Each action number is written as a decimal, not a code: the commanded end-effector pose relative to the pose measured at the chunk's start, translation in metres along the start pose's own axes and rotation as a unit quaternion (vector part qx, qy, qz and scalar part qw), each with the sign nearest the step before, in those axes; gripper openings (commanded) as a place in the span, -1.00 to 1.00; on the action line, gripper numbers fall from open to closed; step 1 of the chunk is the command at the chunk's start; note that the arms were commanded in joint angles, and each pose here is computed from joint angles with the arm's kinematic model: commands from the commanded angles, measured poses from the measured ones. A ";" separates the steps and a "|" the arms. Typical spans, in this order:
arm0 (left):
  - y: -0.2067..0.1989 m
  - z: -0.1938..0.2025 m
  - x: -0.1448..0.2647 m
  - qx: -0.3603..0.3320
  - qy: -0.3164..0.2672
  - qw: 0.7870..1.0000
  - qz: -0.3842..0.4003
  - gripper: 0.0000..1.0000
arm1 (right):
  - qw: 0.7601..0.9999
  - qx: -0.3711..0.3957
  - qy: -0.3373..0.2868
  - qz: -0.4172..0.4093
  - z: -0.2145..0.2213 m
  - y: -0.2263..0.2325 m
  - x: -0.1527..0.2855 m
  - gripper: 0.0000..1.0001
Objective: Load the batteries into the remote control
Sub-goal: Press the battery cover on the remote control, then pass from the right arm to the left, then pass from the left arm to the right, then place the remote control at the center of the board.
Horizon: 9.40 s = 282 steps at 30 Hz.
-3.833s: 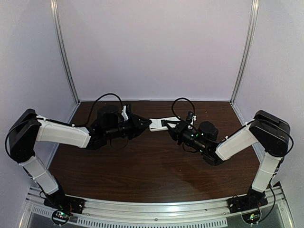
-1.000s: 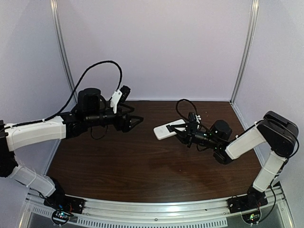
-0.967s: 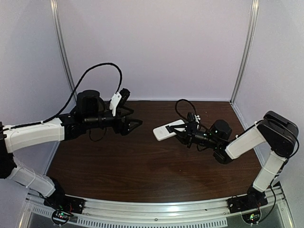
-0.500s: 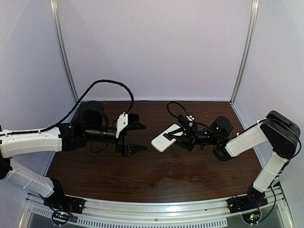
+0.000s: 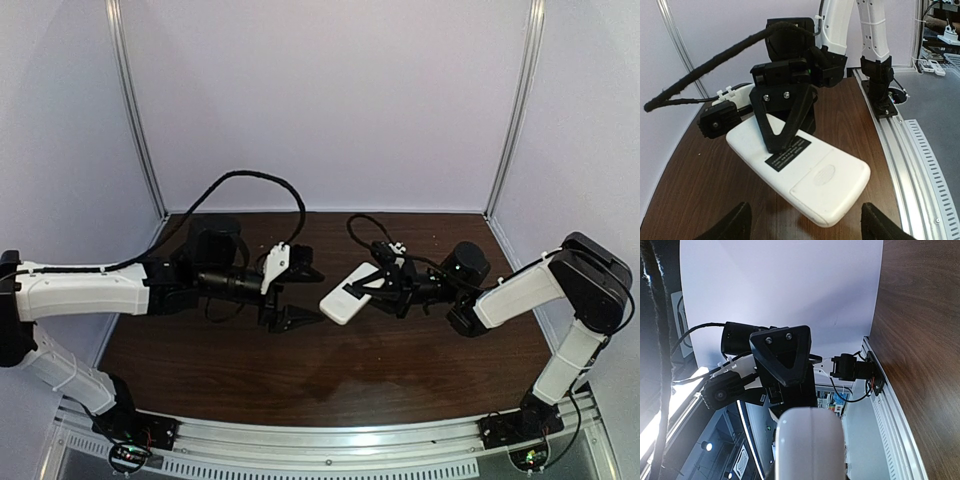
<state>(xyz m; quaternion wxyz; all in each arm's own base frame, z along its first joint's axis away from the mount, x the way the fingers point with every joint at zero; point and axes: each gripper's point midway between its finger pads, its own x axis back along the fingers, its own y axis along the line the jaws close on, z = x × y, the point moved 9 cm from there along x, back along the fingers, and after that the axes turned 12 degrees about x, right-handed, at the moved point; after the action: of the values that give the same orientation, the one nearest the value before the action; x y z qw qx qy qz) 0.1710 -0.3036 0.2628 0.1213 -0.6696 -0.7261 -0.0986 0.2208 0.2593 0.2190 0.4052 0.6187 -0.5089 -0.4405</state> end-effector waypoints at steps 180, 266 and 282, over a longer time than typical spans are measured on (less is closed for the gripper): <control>0.074 -0.085 -0.040 0.304 -0.029 0.952 0.010 0.92 | 0.888 0.385 -0.234 -0.093 -0.040 0.087 0.031 -0.59; 0.139 0.045 0.111 0.424 -0.055 0.850 -0.307 0.95 | 0.660 0.228 0.353 0.623 -0.031 -0.121 -0.045 -0.10; 0.138 0.043 0.109 0.428 -0.056 0.853 -0.292 0.95 | 0.685 0.256 0.300 0.613 -0.047 -0.090 -0.048 0.96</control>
<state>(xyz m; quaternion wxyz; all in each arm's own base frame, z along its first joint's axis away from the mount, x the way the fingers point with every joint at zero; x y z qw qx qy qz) 0.2969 -0.1766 0.2436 0.3446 -0.2985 -0.8611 0.2250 0.2807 0.3216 0.1205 0.5760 0.3381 -0.6854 0.2902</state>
